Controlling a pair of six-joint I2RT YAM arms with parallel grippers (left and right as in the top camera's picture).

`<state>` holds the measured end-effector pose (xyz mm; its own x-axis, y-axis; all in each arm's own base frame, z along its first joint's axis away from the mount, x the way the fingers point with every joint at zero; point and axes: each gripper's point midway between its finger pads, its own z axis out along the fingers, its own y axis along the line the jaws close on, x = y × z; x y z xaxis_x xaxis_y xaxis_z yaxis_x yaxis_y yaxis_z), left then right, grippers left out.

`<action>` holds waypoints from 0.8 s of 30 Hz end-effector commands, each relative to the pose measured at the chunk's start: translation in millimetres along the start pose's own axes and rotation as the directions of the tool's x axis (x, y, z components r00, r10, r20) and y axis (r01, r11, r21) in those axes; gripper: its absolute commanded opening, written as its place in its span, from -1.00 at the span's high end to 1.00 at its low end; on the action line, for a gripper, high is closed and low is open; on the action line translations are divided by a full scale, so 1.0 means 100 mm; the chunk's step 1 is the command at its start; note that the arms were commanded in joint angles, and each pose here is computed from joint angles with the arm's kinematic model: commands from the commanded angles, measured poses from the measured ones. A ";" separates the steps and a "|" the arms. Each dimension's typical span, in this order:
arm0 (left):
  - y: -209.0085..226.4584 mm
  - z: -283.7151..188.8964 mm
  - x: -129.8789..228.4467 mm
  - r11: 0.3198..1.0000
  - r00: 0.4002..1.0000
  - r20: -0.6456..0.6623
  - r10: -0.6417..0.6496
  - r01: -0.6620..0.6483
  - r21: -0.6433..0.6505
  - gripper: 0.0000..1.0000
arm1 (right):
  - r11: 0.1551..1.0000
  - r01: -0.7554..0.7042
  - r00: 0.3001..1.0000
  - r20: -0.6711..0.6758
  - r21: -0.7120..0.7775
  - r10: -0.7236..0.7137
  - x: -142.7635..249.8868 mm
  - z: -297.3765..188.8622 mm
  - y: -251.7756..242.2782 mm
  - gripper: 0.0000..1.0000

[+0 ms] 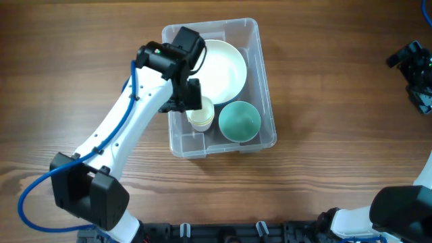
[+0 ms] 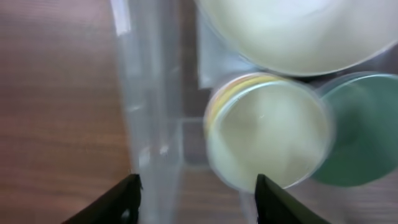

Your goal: Pack container

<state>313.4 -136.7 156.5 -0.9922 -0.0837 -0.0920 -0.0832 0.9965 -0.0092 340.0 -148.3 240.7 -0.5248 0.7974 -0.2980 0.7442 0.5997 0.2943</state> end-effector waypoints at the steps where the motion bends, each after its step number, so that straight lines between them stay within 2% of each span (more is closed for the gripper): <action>1: 0.39 -0.45 -0.04 0.998 0.993 0.092 -0.069 0.068 0.011 -0.04 | 1.000 -0.004 1.000 -0.009 0.001 0.005 0.00 0.04 0.00 -0.99; 3: 0.61 -0.76 0.01 0.998 0.984 0.170 -0.054 0.050 0.030 0.01 | 1.000 -0.004 1.000 -0.009 0.001 0.005 0.00 0.04 0.00 -0.99; 5: 0.80 -1.01 0.10 0.995 0.967 0.234 -0.099 0.091 0.046 -0.14 | 1.000 -0.004 1.000 -0.009 0.001 0.005 0.00 0.04 0.00 -0.99; 7: 0.97 -1.33 0.28 0.989 0.934 0.327 -0.144 0.123 0.086 -0.99 | 1.000 -0.004 1.000 -0.009 0.001 0.005 0.00 0.04 0.00 -0.99; 11: 1.08 -1.81 0.59 0.980 0.857 0.483 -0.179 0.113 0.163 -0.99 | 1.000 -0.004 1.000 -0.009 0.001 0.004 0.00 0.04 0.00 -0.99; 14: 1.14 -1.99 0.78 0.976 0.818 0.543 -0.191 0.100 0.193 -0.99 | 1.000 -0.004 1.000 -0.009 0.001 0.004 0.00 0.04 0.00 -0.99; 17: 1.22 -2.05 1.00 0.977 0.810 0.555 -0.188 0.097 0.190 -0.99 | 1.000 -0.004 1.000 -0.009 0.001 0.005 0.00 0.04 0.00 -0.99; 21: 1.36 -2.25 1.04 0.978 0.726 0.658 -0.201 0.112 0.176 -0.99 | 1.000 -0.004 1.000 -0.009 0.001 0.005 0.00 0.04 0.00 -0.99; 24: 1.33 -2.42 0.95 0.986 0.663 0.734 -0.151 0.044 0.164 -0.99 | 1.000 -0.004 1.000 -0.009 0.001 0.004 0.00 0.04 0.00 -0.99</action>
<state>181.8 -15.8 374.2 -0.6287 -0.2679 -0.7300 -0.1499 0.9629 -0.2243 340.1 -148.3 240.7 -0.5249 0.7971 -0.2984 0.7439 0.6000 0.2943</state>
